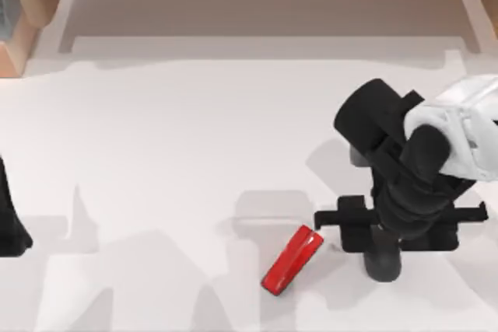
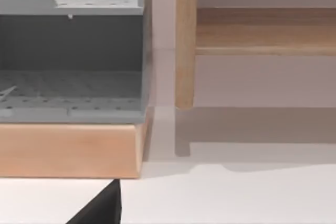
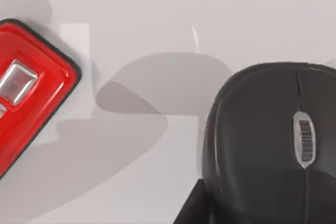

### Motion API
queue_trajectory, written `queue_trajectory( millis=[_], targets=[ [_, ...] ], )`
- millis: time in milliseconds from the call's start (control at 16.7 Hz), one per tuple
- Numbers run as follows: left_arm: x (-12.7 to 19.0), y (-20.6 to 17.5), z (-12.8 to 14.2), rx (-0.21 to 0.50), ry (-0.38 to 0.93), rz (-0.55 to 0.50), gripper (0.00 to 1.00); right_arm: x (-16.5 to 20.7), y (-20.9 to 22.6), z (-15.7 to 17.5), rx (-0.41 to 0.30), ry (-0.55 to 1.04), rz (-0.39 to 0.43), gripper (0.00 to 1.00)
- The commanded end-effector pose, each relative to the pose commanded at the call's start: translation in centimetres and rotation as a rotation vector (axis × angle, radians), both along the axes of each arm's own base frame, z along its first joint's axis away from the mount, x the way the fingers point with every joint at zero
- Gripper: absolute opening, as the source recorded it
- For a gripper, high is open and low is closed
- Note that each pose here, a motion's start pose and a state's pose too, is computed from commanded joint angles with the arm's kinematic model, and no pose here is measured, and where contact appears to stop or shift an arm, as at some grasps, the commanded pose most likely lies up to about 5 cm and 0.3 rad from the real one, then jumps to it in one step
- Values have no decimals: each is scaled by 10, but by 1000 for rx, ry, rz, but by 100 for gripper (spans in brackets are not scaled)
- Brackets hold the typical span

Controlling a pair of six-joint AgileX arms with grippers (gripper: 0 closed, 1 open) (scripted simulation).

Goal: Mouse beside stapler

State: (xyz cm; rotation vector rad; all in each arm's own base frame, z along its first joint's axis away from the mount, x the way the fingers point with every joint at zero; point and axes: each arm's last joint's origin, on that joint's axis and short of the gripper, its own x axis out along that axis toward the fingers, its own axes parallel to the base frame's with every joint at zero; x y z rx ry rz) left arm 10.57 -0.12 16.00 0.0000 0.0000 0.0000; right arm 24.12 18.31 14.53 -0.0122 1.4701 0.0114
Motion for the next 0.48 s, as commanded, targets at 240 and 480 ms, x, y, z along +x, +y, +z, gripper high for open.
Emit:
queue_trajectory(
  millis=[240,480],
  targets=[
    [0,0,0,0,0,0,100,0,0,0,0,0,0,45],
    [0,0,0,0,0,0,100,0,0,0,0,0,0,75]
  ],
)
